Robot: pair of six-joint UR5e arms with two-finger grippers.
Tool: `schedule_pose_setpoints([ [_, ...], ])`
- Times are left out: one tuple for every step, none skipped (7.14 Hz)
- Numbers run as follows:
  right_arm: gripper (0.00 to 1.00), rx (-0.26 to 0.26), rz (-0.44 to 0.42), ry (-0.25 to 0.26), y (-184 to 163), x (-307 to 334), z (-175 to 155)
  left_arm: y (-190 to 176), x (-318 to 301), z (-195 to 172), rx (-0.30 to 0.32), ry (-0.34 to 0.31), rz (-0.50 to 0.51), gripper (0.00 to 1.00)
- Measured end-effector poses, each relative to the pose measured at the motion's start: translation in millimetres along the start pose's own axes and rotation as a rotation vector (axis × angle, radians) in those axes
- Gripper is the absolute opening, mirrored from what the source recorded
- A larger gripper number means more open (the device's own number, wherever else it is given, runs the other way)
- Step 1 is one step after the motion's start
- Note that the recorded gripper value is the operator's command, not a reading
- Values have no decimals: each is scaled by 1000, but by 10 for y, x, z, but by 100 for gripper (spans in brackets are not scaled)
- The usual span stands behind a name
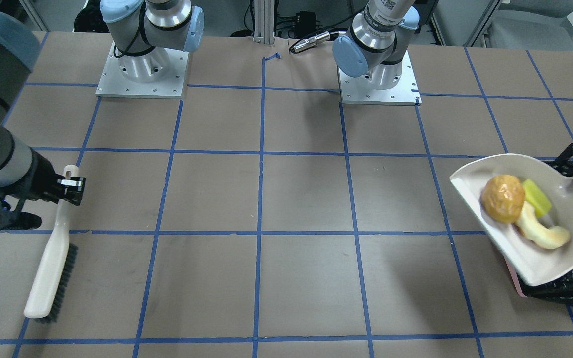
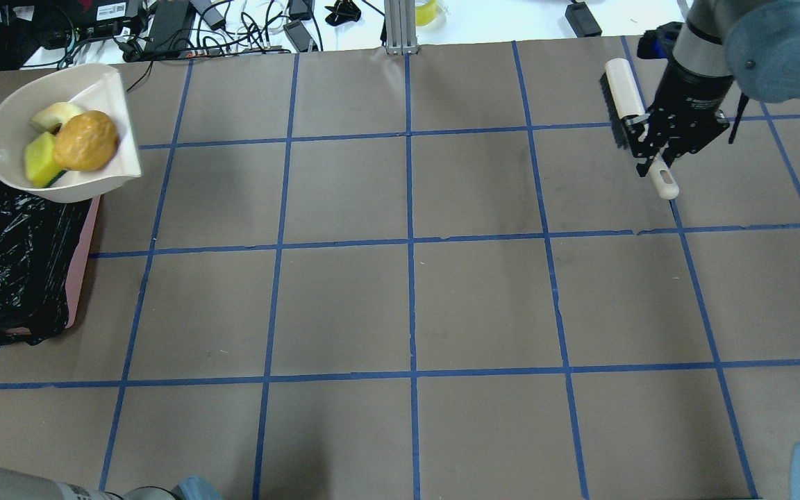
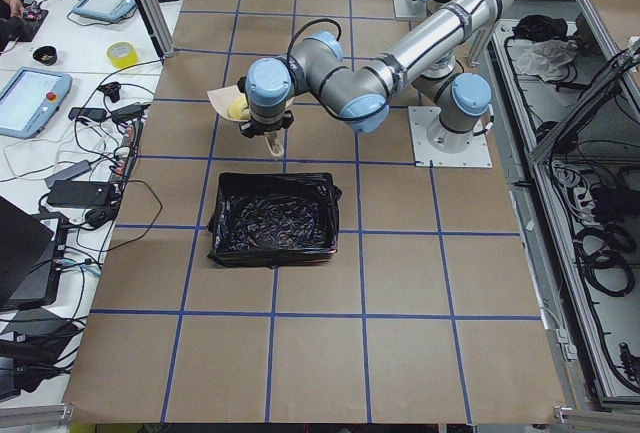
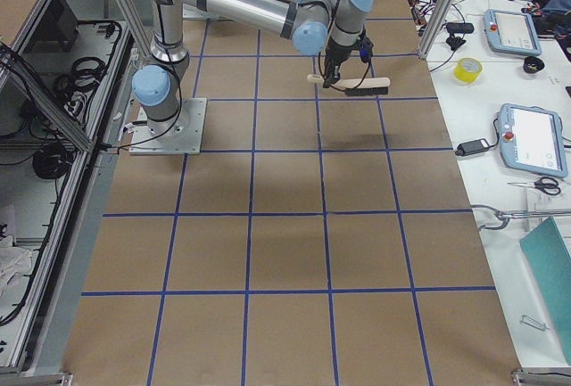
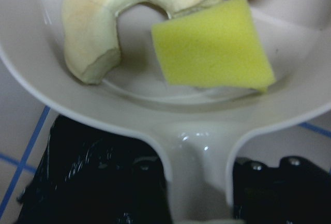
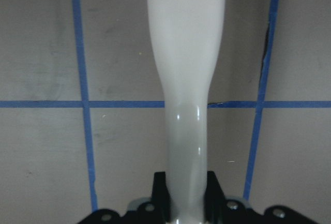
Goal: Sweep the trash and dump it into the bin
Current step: 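Tip the dustpan over the bin with the left gripper to dump the trash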
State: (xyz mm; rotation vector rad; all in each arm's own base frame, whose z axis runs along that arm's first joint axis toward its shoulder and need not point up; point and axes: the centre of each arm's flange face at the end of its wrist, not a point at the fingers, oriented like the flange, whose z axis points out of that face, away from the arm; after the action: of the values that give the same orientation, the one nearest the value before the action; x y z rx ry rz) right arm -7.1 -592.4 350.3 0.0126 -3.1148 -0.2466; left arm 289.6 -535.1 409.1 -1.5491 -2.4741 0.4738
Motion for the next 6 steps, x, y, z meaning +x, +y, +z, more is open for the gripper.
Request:
schedule_pose_setpoints([
  [0, -3, 7, 0, -60, 208, 139, 501, 3, -273, -25, -34, -77, 0],
  [0, -8, 12, 0, -123, 321, 265, 865, 37, -509, -72, -55, -128, 0],
  [0, -15, 11, -3, -163, 407, 356, 1078, 55, -730, -125, -76, -140, 0],
  [0, -27, 5, -9, -201, 500, 455, 1190, 45, -920, -178, -94, -128, 0],
  [0, -40, 7, -18, -237, 623, 567, 1281, 31, -1026, -224, -95, -122, 0],
  [0, -53, 16, -25, -272, 728, 677, 1437, 42, -1078, -258, -86, -131, 0],
])
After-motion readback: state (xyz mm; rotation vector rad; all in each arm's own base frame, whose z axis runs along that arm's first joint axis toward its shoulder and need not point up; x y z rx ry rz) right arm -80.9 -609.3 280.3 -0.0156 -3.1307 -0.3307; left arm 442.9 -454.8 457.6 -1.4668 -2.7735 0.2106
